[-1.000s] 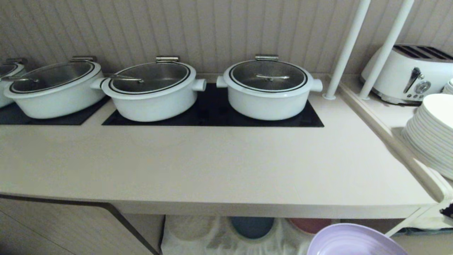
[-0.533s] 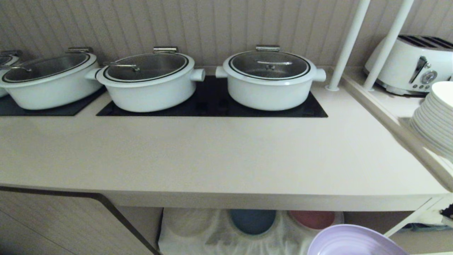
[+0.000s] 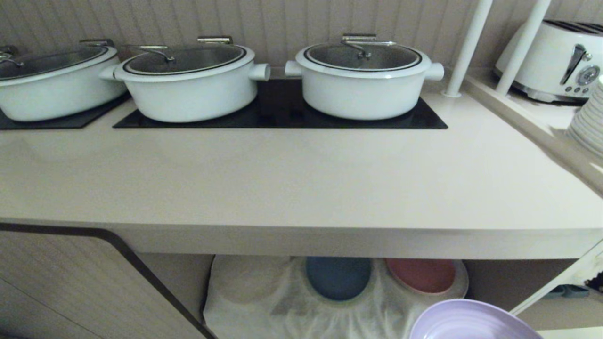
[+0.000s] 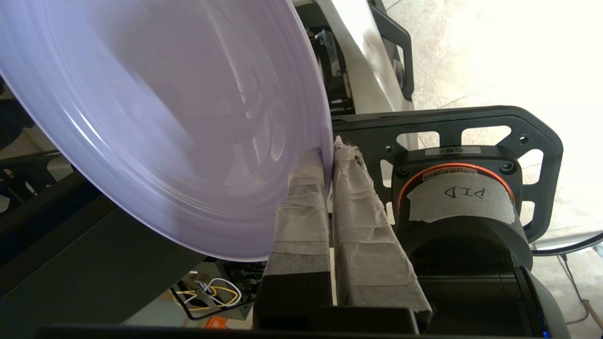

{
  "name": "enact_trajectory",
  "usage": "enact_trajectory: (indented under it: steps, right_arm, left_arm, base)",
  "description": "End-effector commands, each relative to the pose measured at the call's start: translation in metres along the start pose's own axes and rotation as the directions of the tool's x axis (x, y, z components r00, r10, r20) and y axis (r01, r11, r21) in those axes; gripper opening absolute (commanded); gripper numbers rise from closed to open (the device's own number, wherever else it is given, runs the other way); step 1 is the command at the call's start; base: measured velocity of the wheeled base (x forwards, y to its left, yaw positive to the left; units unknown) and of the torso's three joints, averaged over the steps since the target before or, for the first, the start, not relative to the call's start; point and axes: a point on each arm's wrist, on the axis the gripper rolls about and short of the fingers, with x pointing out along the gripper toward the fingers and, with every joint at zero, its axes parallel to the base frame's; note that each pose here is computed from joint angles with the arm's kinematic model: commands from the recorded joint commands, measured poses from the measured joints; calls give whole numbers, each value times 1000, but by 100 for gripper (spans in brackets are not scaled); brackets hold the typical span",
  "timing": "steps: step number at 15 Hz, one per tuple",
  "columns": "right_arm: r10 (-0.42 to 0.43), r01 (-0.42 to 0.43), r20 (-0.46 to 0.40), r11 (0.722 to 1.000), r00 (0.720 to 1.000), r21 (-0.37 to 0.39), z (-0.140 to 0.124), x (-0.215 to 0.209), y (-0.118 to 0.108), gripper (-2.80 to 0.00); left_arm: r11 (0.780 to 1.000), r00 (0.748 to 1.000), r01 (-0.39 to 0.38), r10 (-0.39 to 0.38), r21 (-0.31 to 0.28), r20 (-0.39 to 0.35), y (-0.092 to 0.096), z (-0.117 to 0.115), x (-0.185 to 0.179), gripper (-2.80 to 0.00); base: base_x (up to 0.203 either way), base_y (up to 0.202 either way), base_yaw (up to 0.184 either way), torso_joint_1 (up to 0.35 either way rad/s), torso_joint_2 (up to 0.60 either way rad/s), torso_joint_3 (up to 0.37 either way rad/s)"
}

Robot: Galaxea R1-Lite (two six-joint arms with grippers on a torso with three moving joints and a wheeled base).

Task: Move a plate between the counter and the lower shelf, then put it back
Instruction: Put the plate in the cupboard

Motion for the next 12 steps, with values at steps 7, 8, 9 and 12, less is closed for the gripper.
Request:
enact_trajectory:
  steps: [7,8,9,12]
  right_arm:
    - [0,0,-7,1000,1000,3,-1,0,0,-280]
    - [0,0,-7,1000,1000,3,-1,0,0,-280]
    - [-1,1,-6,1000,1000,3,-1,0,0,-280]
    - [0,0,-7,1000,1000,3,-1,0,0,-280]
  left_arm:
    - [1000,1000,0,0,0,0,0,0,0,-280]
    - [1000,1000,0,0,0,0,0,0,0,-280]
    - [1000,1000,0,0,0,0,0,0,0,-280]
    - [1000,1000,0,0,0,0,0,0,0,-280]
  base:
    - [0,0,0,-218,510,286]
    - [0,0,0,-201,489,286]
    - [0,0,0,-198,498,284]
    - [0,0,0,-188,485,282]
